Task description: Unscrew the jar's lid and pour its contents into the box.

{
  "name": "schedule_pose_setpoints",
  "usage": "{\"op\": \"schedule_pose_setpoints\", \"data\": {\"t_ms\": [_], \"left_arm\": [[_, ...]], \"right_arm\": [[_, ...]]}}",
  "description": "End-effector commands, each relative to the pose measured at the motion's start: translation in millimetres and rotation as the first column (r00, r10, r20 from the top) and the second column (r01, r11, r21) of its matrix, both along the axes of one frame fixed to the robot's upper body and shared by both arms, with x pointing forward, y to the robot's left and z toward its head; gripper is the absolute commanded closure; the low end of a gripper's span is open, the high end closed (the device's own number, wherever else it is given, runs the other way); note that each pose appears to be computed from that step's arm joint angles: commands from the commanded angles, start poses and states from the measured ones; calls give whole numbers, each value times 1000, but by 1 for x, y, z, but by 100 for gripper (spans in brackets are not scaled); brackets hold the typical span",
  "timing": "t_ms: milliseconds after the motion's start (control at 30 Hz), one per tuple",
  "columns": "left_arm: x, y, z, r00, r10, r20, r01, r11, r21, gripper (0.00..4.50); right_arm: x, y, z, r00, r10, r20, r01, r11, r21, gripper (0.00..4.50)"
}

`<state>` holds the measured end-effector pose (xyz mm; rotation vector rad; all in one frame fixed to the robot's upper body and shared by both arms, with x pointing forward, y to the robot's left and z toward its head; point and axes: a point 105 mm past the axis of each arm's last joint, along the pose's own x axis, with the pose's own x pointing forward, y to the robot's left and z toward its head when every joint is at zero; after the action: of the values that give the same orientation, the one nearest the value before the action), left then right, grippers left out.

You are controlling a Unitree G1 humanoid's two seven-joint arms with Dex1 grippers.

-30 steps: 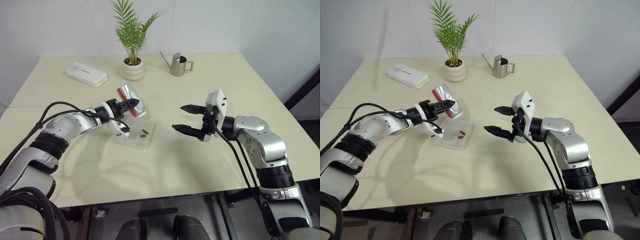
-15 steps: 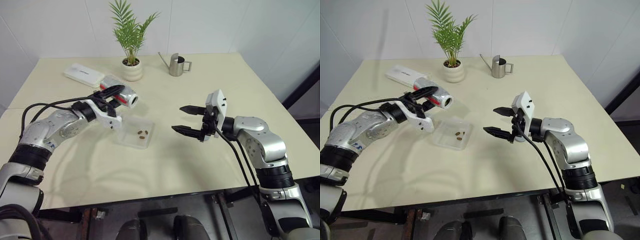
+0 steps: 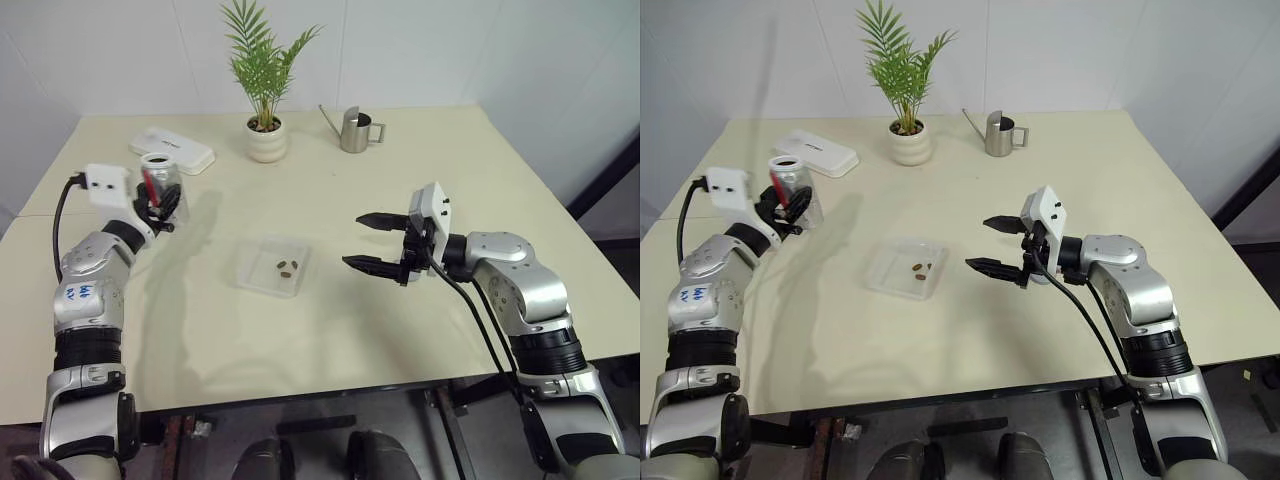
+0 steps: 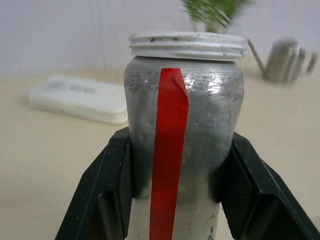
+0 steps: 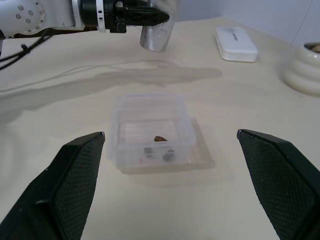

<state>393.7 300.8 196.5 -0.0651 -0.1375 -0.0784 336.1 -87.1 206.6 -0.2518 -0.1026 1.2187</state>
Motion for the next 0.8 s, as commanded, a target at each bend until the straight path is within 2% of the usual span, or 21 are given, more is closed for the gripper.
{"op": "schedule_pose_setpoints", "data": {"t_ms": [33, 100, 300, 467, 533, 567, 733, 800], "left_arm": [[-15, 28, -2, 990, 131, 59, -131, 991, -2, 253], [-22, 38, -8, 979, 187, 81, -185, 982, -30, 253], [-36, 59, -38, 966, 258, 27, -257, 966, -25, 253], [-41, 65, -46, 961, 276, 13, -276, 961, -21, 253], [-42, 63, -48, 965, 262, 8, -263, 964, 31, 185], [-42, 62, -48, 967, 253, 9, -253, 966, 60, 165], [-44, 65, -49, 962, 272, 18, -272, 962, 28, 12], [-48, 67, -52, 960, 280, 16, -281, 959, 39, 5]], "right_arm": [[1, 6, 20, 991, 10, 136, -16, 999, 39, 4], [1, 10, 22, 989, 26, 148, -34, 998, 55, 4], [3, 21, 29, 983, 51, 177, -69, 993, 96, 4], [1, 26, 26, 983, 89, 163, -104, 991, 87, 4], [1, 27, 26, 983, 92, 161, -107, 990, 87, 0], [2, 27, 26, 983, 93, 161, -108, 990, 88, 0], [2, 28, 29, 982, 102, 161, -117, 989, 89, 0], [1, 28, 29, 982, 105, 160, -120, 989, 90, 0]]}}
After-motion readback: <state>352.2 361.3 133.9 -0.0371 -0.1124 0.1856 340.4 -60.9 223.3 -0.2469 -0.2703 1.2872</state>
